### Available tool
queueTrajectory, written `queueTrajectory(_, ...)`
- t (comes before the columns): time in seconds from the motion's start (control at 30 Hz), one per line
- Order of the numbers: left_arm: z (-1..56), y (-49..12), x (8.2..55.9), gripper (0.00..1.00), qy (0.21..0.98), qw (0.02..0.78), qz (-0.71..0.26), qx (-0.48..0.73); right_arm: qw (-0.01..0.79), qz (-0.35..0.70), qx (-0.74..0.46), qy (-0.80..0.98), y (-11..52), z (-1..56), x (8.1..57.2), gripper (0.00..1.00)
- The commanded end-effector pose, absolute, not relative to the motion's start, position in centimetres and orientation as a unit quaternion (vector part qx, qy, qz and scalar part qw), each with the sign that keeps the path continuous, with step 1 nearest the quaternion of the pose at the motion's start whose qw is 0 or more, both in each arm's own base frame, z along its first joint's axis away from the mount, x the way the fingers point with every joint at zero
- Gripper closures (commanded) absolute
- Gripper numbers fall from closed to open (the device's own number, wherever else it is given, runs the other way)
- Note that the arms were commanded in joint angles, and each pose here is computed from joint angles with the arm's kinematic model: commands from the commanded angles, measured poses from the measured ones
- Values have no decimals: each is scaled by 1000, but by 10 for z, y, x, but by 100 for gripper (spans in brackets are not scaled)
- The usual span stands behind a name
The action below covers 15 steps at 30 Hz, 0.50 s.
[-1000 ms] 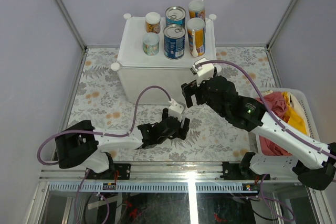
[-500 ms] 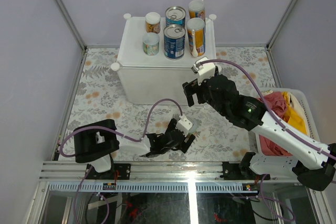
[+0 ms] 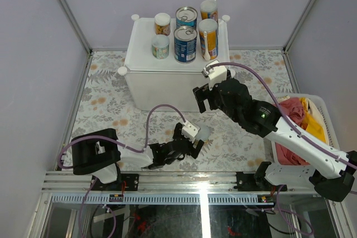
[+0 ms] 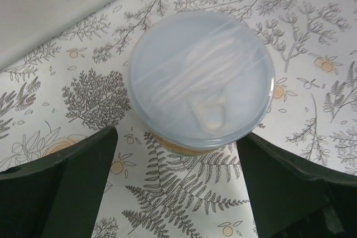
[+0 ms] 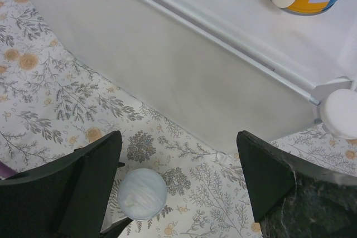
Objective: Place and organize the canned foods onto the counter
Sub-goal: Move the canned food to the center of the board.
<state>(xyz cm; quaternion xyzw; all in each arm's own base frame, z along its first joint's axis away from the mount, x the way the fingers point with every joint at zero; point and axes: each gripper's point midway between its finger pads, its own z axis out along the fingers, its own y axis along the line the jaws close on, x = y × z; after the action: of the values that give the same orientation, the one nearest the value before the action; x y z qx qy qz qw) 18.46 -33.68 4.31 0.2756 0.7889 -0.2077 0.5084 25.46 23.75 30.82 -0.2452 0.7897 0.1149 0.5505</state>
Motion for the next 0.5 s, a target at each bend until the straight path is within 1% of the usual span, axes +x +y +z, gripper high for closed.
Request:
queueTrajectory(0.0,84,-358,185,13,740,555,-271,266,576,120,-231,775,238,332,262,9)
queueTrajectory(0.2,92,-369,177,12,712,562,-301,295,578,120,-229,774,240,330,265,9)
queueTrajectory(0.47,96,-380,182,11,692,582,-302,301,581,111,-233,772,240,328,269,9)
